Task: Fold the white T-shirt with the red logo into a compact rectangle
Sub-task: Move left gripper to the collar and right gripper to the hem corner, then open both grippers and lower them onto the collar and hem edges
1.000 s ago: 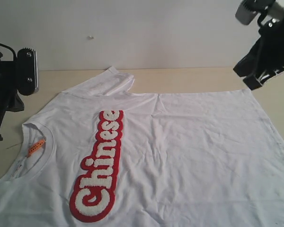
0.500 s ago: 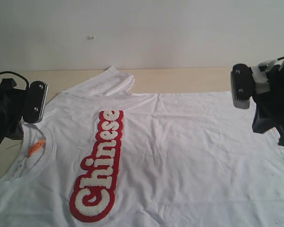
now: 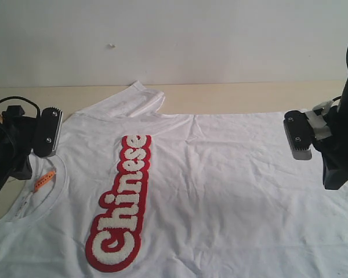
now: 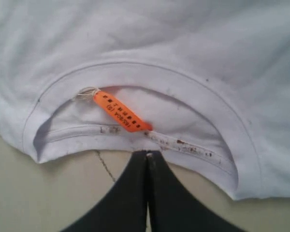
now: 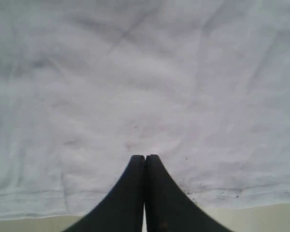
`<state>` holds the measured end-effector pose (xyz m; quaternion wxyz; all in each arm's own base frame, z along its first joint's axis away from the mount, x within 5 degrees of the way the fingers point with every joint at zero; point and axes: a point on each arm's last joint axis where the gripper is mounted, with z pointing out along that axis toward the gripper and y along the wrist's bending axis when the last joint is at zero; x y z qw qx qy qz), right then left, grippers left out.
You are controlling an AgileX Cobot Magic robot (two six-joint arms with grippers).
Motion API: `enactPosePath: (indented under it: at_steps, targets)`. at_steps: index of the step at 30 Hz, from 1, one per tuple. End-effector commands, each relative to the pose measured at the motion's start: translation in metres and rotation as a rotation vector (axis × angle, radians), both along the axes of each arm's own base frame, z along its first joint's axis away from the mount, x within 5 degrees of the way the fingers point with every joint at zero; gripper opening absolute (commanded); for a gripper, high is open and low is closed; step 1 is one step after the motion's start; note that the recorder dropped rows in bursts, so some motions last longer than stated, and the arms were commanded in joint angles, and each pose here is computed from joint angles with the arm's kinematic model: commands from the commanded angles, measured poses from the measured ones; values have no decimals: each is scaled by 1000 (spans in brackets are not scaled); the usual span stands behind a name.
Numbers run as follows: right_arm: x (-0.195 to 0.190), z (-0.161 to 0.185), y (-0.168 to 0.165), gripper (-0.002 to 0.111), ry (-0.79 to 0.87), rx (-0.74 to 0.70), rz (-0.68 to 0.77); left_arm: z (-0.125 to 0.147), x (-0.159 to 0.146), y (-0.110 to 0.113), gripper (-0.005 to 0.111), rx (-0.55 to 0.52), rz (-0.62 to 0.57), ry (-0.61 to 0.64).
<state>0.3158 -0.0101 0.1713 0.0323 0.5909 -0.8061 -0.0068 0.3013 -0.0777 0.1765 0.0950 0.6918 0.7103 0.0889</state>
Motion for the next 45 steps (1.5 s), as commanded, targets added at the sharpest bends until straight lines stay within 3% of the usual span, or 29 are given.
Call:
enactPosePath:
  at_steps: [1, 8, 12, 16, 19, 22, 25, 36, 45]
  targets:
    - [4, 2, 3, 0, -29, 38, -28, -1, -1, 1, 0, -12, 23, 14]
    - [4, 3, 4, 0, -35, 45, -33, -1, -1, 1, 1, -14, 24, 15]
    - [4, 3, 4, 10, -39, 45, -31, -1, -1, 1, 17, -15, 25, 15]
    - [4, 3, 4, 33, -43, 45, -21, -1, 0, 0, 45, -17, 24, 9]
    - [5, 3, 4, 59, -47, 47, -23, 0, 2, 0, 62, -27, 22, -19]
    - [6, 3, 4, 87, -60, 48, -56, 0, 4, -1, 70, -33, 21, -38]
    - [6, 2, 4, 103, -58, 45, -3, 0, 4, -1, 73, -34, 20, -41]
    - [9, -5, 4, 105, -56, 45, 51, 0, 10, -3, 73, -42, -19, -99]
    - [13, -11, 3, 105, -77, 41, 68, -24, 10, -3, 68, 2, -77, 0]
